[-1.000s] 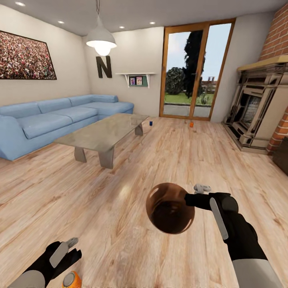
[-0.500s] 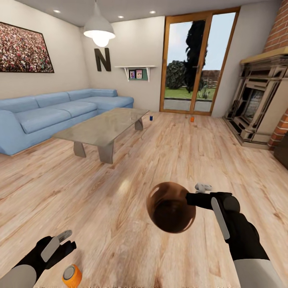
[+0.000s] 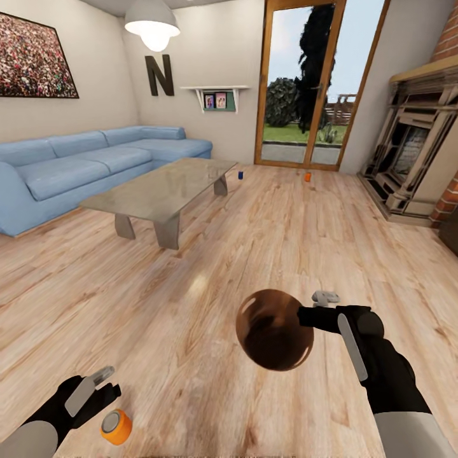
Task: Put the three can of soda from the living room inside the tash can in the kitchen.
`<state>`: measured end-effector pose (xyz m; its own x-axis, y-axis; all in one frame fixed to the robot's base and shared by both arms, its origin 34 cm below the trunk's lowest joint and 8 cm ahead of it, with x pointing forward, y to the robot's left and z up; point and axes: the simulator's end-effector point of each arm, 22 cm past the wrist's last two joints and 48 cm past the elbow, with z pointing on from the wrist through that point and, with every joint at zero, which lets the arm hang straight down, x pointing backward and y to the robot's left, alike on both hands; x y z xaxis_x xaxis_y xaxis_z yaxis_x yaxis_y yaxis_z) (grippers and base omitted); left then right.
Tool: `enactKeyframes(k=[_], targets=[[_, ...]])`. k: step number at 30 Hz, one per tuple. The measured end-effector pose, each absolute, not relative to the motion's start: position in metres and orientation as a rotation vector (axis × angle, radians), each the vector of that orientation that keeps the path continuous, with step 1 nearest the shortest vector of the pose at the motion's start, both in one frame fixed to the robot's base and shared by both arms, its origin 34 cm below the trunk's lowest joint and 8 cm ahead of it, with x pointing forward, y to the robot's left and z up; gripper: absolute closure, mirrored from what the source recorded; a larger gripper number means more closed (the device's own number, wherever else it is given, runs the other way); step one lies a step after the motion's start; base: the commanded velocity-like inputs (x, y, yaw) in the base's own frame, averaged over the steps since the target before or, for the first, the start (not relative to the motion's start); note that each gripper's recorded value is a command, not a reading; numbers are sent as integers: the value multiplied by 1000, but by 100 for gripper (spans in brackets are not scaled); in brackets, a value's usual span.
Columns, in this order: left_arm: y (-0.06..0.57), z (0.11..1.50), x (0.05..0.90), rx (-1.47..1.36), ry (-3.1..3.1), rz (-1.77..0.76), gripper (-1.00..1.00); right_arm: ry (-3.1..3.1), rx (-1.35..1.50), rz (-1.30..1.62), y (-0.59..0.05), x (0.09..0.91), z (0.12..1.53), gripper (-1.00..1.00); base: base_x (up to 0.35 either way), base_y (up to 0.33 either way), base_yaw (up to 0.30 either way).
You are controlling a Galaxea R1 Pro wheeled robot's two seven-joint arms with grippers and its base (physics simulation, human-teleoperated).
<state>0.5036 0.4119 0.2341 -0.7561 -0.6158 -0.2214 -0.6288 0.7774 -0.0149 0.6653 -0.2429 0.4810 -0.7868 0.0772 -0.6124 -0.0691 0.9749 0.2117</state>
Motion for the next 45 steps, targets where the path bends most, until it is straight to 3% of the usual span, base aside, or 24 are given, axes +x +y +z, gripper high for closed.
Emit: enactKeyframes(k=[16,23,28,32,45], targets=[[409,229,536,-974,2757,67,-100,2523,15,300,-242,662,441,100,0,0,0],[410,217,532,-978,2776,82,-100,2532,17,296,-245,664,432,100,0,0,0],[409,207,527,-980,2791,94,-100,2456,0,274,-280,669,459,100,0,0,0],[409,200,523,-983,2805,102,-100,2437,13,409,-274,667,465,100,0,0,0],[409,175,506,-993,2853,128,-100,2488,15,383,-286,664,435,100,0,0,0]])
